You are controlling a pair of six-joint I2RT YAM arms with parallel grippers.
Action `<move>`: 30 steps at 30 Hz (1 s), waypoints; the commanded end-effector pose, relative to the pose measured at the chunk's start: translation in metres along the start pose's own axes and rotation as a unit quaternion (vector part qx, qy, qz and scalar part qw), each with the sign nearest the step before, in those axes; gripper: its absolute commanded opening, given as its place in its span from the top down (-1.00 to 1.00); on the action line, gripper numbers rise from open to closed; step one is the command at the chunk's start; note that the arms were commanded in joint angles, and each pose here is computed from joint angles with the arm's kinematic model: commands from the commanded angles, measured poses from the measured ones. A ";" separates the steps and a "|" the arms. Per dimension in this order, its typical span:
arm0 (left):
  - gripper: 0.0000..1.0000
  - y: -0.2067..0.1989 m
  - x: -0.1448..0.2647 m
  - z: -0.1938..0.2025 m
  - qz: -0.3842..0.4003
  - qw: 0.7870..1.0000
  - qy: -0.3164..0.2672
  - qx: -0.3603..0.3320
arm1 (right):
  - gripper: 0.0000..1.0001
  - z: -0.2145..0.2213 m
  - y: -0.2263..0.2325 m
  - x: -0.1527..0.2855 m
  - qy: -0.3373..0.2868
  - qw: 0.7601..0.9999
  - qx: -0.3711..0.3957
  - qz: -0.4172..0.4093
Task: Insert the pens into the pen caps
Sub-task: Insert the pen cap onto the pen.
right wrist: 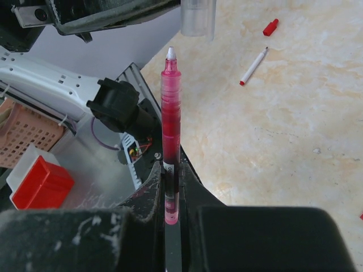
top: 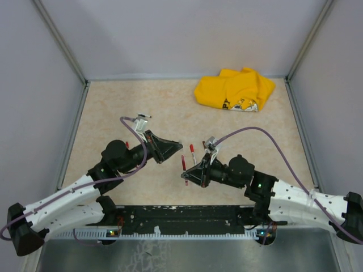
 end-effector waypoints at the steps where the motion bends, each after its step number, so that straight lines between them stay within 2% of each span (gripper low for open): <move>1: 1.00 -0.009 -0.002 -0.001 0.036 0.999 -0.004 0.004 | 1.00 -0.024 0.015 -0.002 -0.046 0.999 0.004 -0.025; 30: 1.00 -0.012 -0.003 -0.004 0.048 0.999 -0.014 0.011 | 1.00 -0.018 0.008 0.002 -0.038 0.999 0.001 -0.004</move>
Point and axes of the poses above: each gripper's point midway between its finger pads, its own x axis back along the fingers, its own y axis along the line the jaws close on, z = x × y, the point moved 5 cm from there along x, back along the fingers, and after that the axes turned 1 degree about x, right-handed, at the moved point
